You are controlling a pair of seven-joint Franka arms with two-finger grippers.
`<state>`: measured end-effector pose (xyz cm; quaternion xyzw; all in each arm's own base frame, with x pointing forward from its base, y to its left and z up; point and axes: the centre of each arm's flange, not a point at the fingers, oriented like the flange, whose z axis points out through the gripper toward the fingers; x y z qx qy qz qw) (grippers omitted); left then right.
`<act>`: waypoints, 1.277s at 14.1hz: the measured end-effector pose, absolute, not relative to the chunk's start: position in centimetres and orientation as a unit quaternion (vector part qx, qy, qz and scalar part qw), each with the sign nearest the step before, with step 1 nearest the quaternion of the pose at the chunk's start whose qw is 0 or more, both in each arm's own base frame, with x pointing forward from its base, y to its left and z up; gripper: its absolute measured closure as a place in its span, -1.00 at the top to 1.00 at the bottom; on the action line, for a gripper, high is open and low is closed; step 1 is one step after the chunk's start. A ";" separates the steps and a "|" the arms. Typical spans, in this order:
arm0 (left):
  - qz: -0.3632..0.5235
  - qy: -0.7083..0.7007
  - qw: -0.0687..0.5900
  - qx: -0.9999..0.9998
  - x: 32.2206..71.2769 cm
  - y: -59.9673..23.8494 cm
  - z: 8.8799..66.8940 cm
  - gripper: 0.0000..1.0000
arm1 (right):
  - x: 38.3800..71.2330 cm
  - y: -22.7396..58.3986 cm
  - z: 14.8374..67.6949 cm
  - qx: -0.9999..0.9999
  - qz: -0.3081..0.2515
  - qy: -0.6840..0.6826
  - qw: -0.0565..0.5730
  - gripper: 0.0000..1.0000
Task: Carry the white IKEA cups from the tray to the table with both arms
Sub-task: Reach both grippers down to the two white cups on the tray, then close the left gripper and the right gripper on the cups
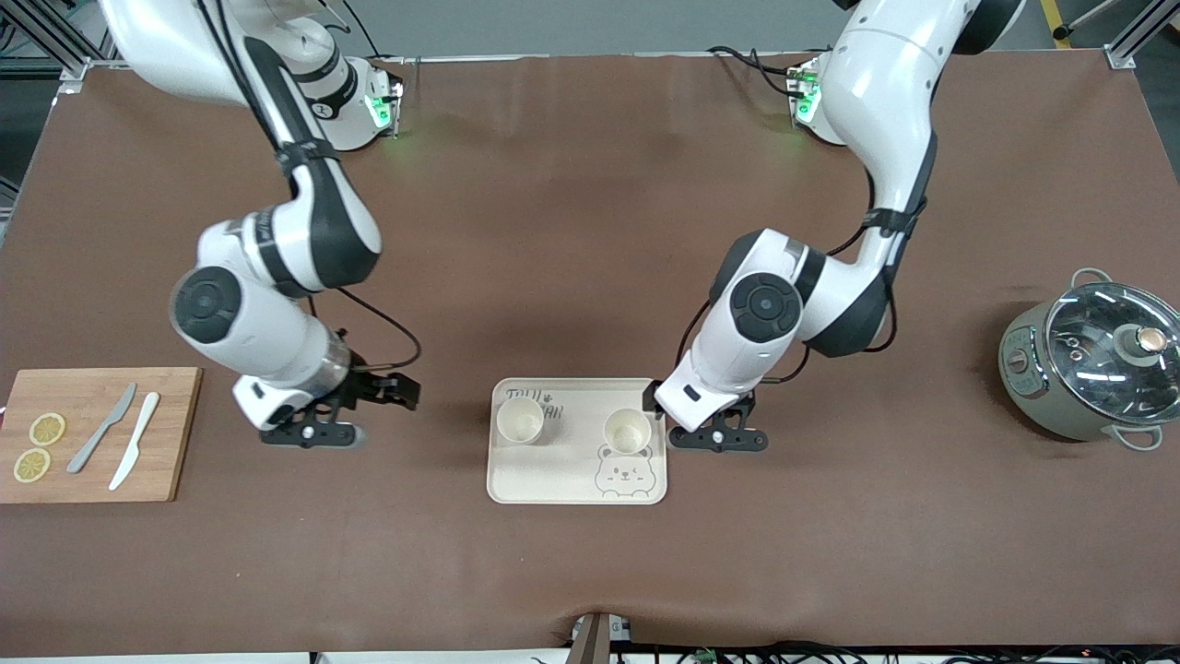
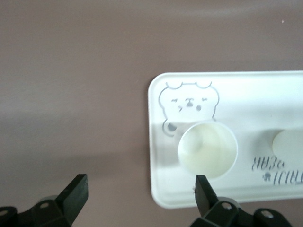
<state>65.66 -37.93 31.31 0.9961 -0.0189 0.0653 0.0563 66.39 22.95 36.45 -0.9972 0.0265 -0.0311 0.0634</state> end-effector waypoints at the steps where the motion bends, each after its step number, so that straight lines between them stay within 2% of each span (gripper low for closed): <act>1: 0.069 -0.020 0.058 0.996 65.7 -38.2 30.2 1.00 | 66.4 24.8 35.3 -0.997 -0.035 0.028 0.065 1.00; 6: 0.095 -0.016 0.049 0.994 65.7 -39.5 26.6 1.00 | 66.2 32.0 29.9 -0.995 -0.049 0.043 0.072 1.00; 11: 0.115 -0.015 0.041 0.992 64.6 -41.8 24.3 1.00 | 66.0 33.5 26.1 -0.995 -0.058 0.034 0.067 1.00; 16: 0.122 -0.014 0.044 0.991 64.7 -41.9 23.0 1.00 | 65.1 35.2 24.9 -0.997 -0.056 0.020 0.058 1.00; 17: 0.121 -0.008 0.045 0.992 64.7 -42.0 22.8 0.99 | 64.9 35.6 24.9 -0.997 -0.059 0.018 0.051 1.00; 18: 0.120 0.004 0.046 0.992 64.6 -42.1 22.7 0.87 | 64.8 35.7 24.9 -0.997 -0.063 0.015 0.043 1.00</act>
